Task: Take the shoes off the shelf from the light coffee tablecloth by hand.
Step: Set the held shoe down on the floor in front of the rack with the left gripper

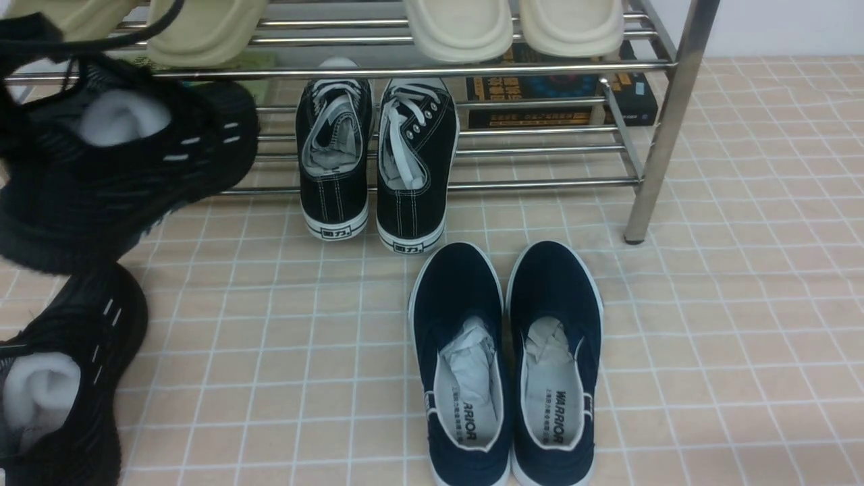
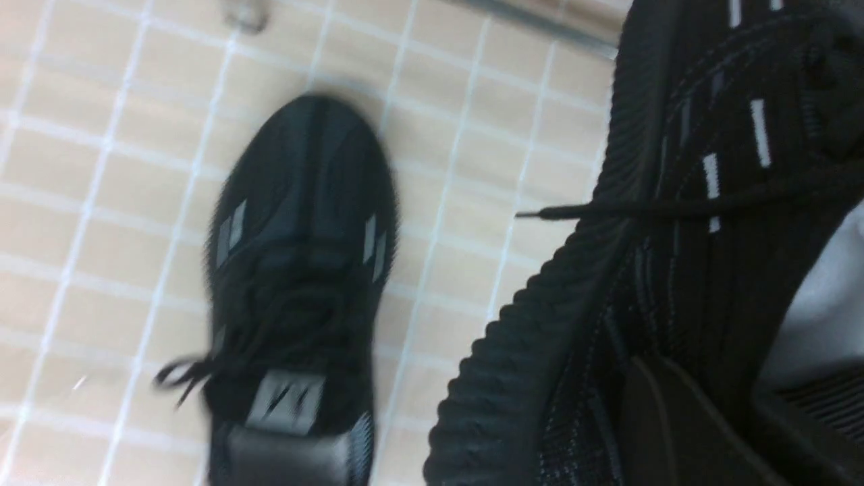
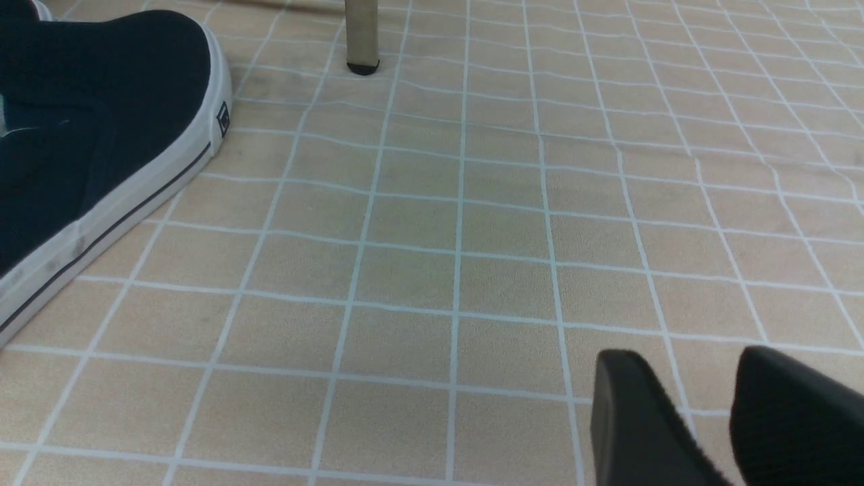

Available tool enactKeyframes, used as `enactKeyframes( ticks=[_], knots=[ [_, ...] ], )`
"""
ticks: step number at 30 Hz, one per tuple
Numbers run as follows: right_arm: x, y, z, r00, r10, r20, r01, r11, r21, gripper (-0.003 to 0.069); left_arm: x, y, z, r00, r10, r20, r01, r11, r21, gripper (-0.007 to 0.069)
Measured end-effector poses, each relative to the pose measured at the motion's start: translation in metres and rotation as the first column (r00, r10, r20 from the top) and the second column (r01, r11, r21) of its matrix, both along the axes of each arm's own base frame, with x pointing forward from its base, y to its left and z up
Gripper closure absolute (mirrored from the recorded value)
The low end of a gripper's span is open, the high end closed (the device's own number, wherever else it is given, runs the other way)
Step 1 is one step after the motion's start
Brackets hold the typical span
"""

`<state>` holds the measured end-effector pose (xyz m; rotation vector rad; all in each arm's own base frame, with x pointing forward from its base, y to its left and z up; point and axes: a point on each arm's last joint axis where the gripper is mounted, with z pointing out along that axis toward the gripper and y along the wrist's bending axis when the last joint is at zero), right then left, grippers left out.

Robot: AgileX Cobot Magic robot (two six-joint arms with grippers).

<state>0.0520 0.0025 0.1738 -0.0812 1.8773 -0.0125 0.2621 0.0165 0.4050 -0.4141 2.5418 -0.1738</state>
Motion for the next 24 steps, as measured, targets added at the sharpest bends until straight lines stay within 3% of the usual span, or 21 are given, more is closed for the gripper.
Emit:
enactKeyframes(
  ticks=[6, 12, 24],
  knots=[
    [0.000, 0.000, 0.000, 1.000, 0.000, 0.000, 0.000, 1.000, 0.000, 0.0420, -0.025, -0.001, -0.018, 0.998, 0.034, -0.059, -0.035, 0.999, -0.012, 0.0607],
    [0.000, 0.000, 0.000, 1.000, 0.000, 0.000, 0.000, 1.000, 0.000, 0.0420, -0.043, -0.007, -0.073, 0.975, 0.187, -0.121, -0.204, 0.968, -0.144, 0.0603],
    [0.000, 0.000, 0.000, 1.000, 0.000, 0.000, 0.000, 1.000, 0.000, 0.0420, -0.037, -0.005, -0.129, 0.941, 0.338, -0.013, -0.331, 0.911, -0.246, 0.0594]
  ],
)
